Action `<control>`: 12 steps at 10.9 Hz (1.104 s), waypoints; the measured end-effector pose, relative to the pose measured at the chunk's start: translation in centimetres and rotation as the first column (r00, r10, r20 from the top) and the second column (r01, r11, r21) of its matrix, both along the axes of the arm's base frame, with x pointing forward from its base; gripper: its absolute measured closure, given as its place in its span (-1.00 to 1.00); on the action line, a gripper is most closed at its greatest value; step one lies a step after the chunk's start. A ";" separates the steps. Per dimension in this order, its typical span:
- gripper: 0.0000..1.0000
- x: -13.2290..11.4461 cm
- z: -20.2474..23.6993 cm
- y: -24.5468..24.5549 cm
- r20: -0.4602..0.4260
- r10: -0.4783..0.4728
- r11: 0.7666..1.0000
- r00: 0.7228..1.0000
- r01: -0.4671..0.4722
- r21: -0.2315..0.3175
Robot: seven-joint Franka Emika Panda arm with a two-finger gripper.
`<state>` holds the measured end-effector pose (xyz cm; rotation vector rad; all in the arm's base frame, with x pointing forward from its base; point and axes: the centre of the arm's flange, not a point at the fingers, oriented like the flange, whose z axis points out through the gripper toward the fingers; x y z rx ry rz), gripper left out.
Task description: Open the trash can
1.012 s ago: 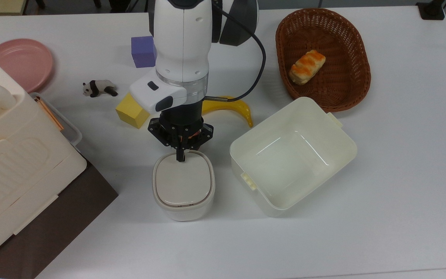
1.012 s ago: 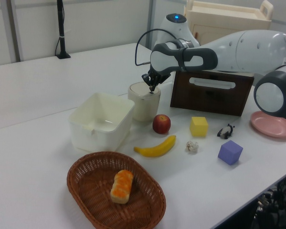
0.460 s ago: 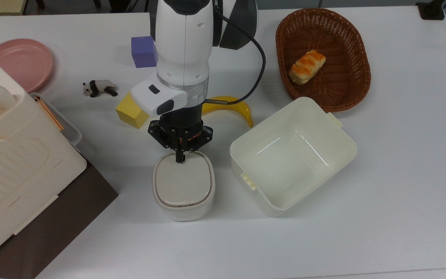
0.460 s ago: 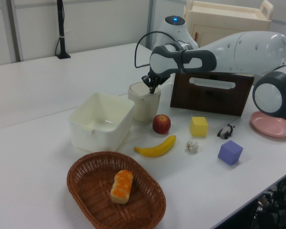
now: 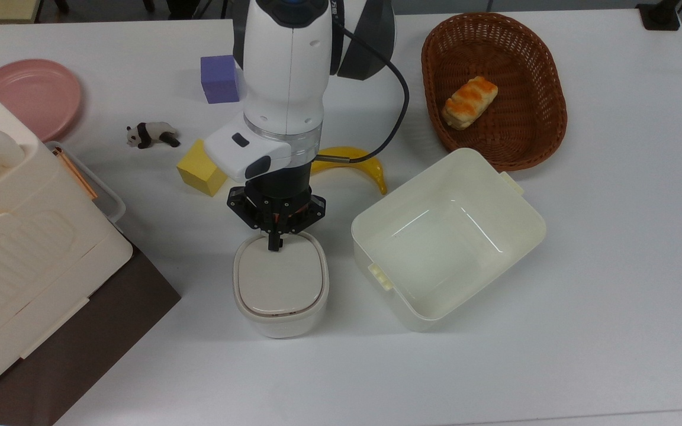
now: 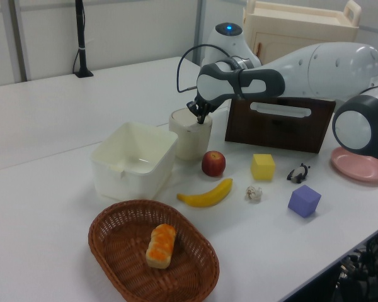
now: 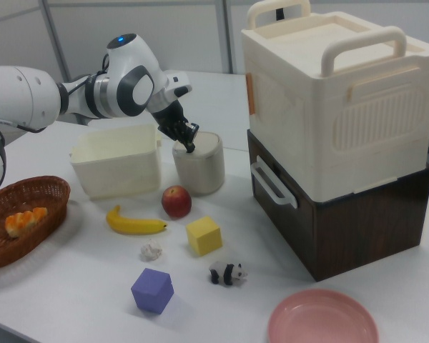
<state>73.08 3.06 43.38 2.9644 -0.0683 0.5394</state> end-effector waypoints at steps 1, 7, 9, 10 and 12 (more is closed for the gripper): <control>0.98 0.0 0.0 0.2 -0.001 0.010 1.000 1.000 -0.010 -0.016; 0.98 0.0 -0.1 0.8 -0.003 0.039 0.998 0.999 -0.039 -0.056; 0.98 0.0 0.2 0.8 0.005 0.038 0.998 0.999 -0.038 -0.053; 0.98 0.0 1.0 0.9 0.024 0.033 0.999 0.999 -0.032 -0.044; 0.98 -0.5 4.7 1.1 0.085 0.017 1.000 0.996 -0.016 -0.010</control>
